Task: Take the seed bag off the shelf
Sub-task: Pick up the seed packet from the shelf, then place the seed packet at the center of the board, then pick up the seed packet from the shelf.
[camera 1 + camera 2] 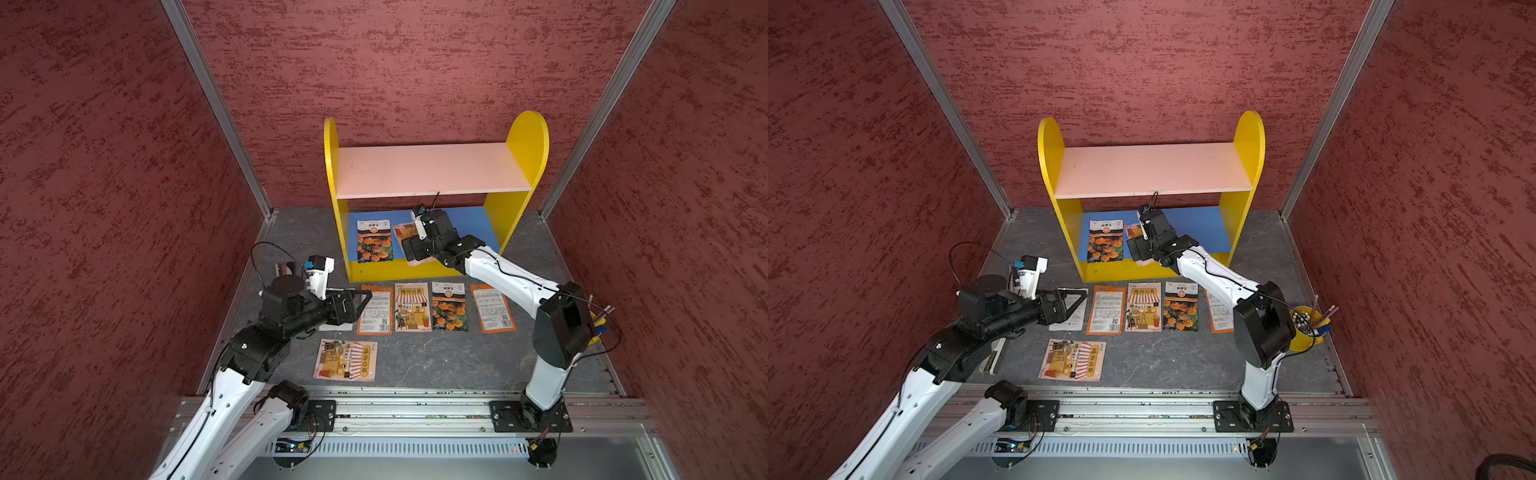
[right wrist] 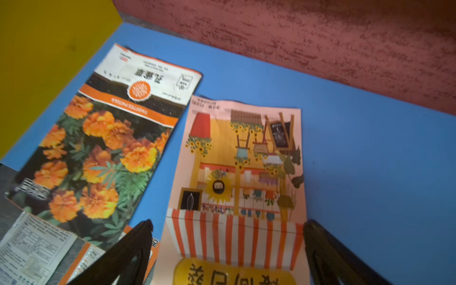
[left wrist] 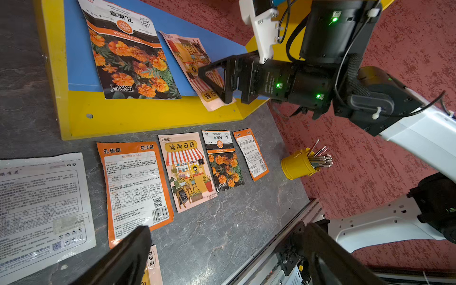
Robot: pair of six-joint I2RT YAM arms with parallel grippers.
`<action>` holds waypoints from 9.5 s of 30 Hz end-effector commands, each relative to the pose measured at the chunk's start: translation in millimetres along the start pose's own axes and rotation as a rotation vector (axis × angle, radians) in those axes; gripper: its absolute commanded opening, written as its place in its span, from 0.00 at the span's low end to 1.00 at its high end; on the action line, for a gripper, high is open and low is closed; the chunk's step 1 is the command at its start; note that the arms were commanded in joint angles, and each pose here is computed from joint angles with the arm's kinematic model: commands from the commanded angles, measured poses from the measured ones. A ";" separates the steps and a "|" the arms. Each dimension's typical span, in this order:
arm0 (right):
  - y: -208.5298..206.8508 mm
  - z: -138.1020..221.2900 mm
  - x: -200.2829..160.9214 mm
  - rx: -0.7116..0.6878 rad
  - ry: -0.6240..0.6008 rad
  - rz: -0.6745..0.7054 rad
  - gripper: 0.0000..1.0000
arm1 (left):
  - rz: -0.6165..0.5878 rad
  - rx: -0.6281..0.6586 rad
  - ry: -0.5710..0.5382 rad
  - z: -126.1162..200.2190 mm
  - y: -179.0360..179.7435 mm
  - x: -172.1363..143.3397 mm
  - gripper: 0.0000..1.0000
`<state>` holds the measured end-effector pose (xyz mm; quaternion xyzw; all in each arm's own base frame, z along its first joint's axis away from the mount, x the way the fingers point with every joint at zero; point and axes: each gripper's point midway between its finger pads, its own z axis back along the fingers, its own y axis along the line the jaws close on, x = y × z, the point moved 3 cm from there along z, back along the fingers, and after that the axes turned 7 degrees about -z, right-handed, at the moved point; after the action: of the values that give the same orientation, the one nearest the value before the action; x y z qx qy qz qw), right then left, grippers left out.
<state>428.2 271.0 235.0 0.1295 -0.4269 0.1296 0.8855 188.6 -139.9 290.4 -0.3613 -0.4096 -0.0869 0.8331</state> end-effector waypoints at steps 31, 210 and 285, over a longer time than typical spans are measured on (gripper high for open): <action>-3.4 68.7 -65.3 0.466 -0.253 -1.047 0.76 | 0.013 -0.042 -0.008 -11.5 -1.5 -1.2 1.00; 28.0 142.9 -303.4 0.465 0.458 -0.810 0.00 | -0.066 -0.200 0.022 -3.0 -30.4 18.1 1.00; 124.7 8.3 -8.9 0.206 0.030 0.080 0.99 | 0.017 0.093 0.027 7.8 11.8 -3.0 1.00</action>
<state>360.7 382.0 240.2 0.2316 -0.3767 0.2019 0.8739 188.6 -128.1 285.9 -0.3281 -0.3982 -0.0683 0.8539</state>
